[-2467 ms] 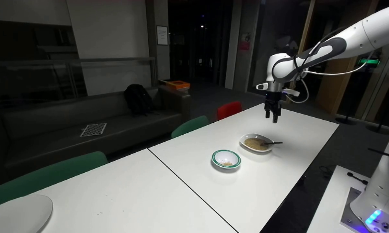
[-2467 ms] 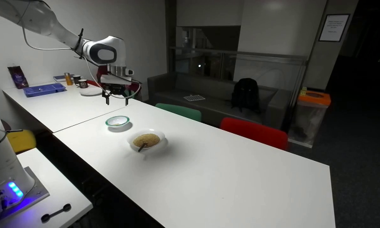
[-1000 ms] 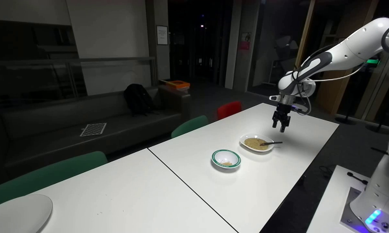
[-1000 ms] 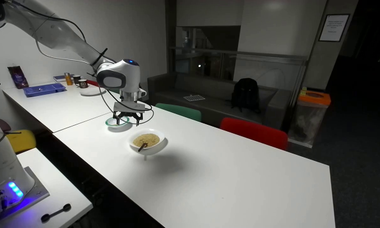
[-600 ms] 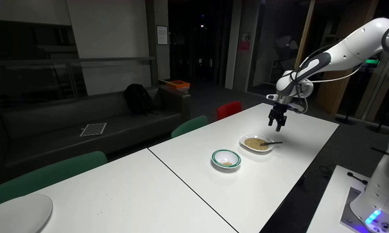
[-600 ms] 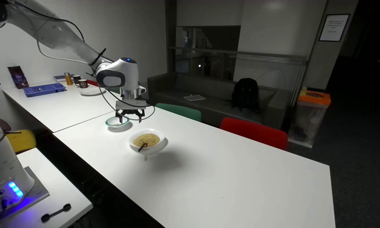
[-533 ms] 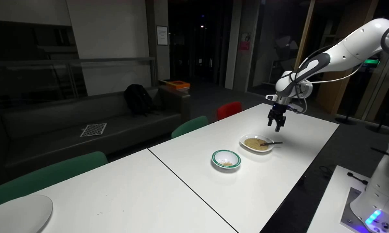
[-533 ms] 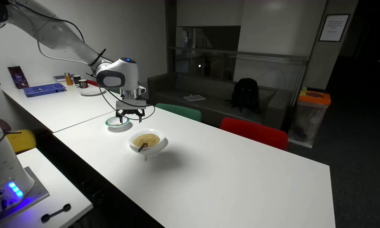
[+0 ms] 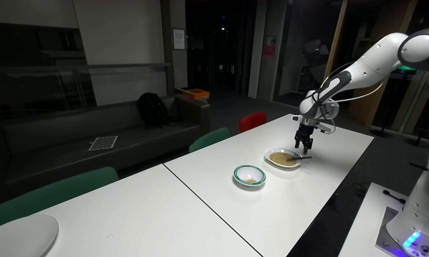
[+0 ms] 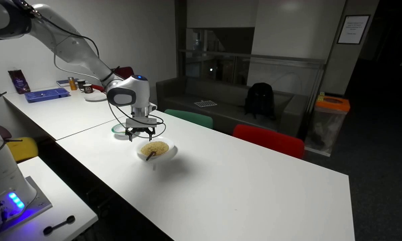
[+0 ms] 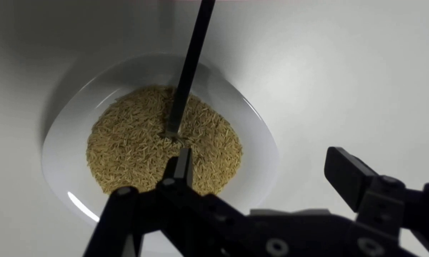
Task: Scoop some contents from the white plate using the spoon and put it in the bowl.
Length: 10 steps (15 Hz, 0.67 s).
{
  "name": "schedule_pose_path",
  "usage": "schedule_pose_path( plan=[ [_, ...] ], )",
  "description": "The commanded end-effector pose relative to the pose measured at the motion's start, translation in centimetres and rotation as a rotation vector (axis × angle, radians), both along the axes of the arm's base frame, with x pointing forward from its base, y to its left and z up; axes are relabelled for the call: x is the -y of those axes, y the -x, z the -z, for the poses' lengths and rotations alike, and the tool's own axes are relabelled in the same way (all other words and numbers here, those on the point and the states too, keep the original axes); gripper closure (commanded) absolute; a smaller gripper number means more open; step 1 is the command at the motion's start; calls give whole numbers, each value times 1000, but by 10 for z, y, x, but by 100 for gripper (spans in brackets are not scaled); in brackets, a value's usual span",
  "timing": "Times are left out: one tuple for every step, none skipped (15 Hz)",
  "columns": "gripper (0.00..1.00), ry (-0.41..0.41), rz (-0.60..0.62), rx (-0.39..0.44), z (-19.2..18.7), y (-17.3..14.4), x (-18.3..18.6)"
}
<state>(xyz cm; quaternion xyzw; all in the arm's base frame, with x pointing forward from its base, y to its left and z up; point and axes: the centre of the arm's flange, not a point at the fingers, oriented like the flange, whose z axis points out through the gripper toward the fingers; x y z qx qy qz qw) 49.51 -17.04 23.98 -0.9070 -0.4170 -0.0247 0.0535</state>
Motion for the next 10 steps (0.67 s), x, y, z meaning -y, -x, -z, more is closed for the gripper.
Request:
schedule_pose_path(
  plan=[
    [0,5,43,-27,25,-13,18],
    [0,7,52,-33,31,-15,22],
    [0,8,63,-40,36,-18,26],
    [0,7,73,-44,41,-22,29],
    [0,9,85,-48,46,-25,32],
    [0,13,98,-51,51,-29,34],
    [0,18,110,-53,55,-32,36],
    [0,19,120,-59,59,-35,37],
    [0,19,128,-64,62,-38,38],
    [0,20,136,-69,66,-40,39]
  ],
)
